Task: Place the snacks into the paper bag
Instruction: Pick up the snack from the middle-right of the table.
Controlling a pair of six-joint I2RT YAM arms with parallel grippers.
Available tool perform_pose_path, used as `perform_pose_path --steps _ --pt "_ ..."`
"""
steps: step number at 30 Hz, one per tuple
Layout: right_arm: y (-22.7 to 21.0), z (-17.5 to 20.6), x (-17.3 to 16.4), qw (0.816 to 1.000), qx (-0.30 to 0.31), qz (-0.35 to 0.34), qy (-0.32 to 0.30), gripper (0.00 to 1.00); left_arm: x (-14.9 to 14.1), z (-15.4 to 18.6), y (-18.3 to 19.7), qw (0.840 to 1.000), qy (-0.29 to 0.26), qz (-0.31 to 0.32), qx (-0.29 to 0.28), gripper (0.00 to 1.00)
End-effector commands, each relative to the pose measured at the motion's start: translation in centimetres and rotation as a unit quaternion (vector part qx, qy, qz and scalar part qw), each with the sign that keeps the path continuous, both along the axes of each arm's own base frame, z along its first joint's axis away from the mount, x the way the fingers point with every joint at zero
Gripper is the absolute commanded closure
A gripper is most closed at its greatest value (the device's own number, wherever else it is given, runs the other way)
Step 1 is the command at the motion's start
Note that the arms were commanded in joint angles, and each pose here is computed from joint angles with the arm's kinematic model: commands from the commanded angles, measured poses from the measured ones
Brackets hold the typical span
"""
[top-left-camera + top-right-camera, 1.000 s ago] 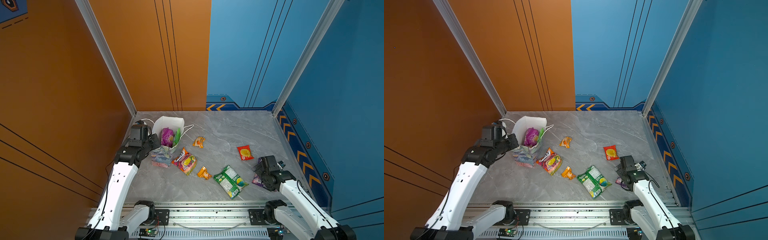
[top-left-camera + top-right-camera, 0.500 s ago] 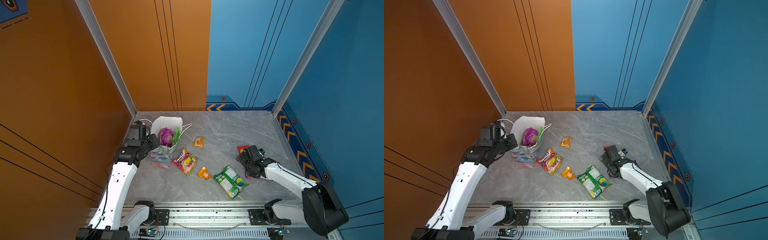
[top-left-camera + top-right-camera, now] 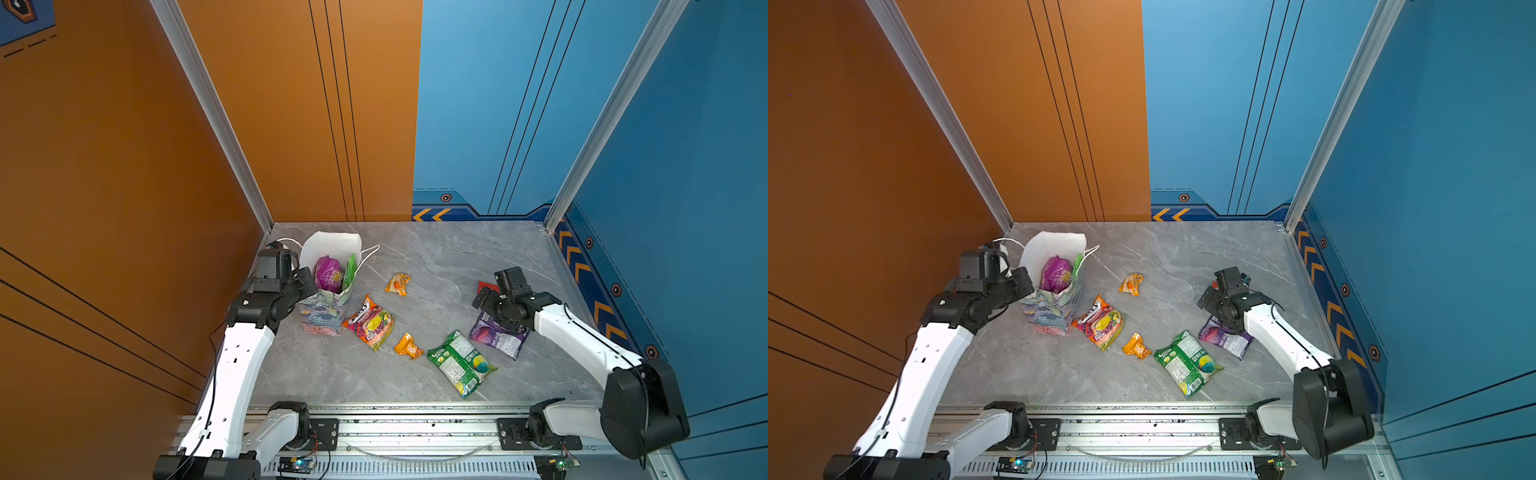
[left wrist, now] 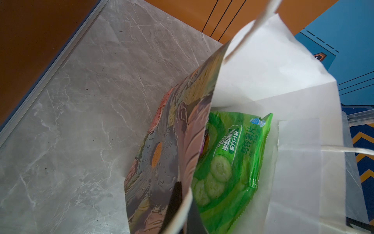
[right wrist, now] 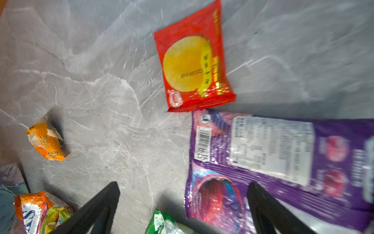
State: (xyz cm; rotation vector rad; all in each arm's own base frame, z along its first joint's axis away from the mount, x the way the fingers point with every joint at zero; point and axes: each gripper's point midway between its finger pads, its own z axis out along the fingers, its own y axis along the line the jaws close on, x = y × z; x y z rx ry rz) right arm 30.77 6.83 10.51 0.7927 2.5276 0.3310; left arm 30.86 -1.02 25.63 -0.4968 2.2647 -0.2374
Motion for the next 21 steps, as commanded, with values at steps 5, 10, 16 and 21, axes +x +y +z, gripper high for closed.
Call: perform_pose_path --steps 5,10,16,21 --pt "-6.3 -0.4 -5.0 0.997 -0.027 -0.064 0.036 0.0 0.1 -0.8 0.0 1.0 0.008 -0.008 0.002 1.0" --pt "-8.3 -1.7 -6.9 0.992 -0.012 -0.123 0.036 0.01 0.1 -0.7 0.1 1.0 0.007 -0.007 0.002 1.0" --pt "-8.3 -3.7 -7.6 0.989 0.015 -0.143 0.045 0.06 0.0 -0.7 0.1 1.0 0.006 -0.007 0.003 1.0" --pt "-7.0 -5.4 -7.3 0.988 0.054 -0.135 0.048 0.2 0.0 -0.5 0.1 1.0 0.002 -0.007 0.003 1.0"
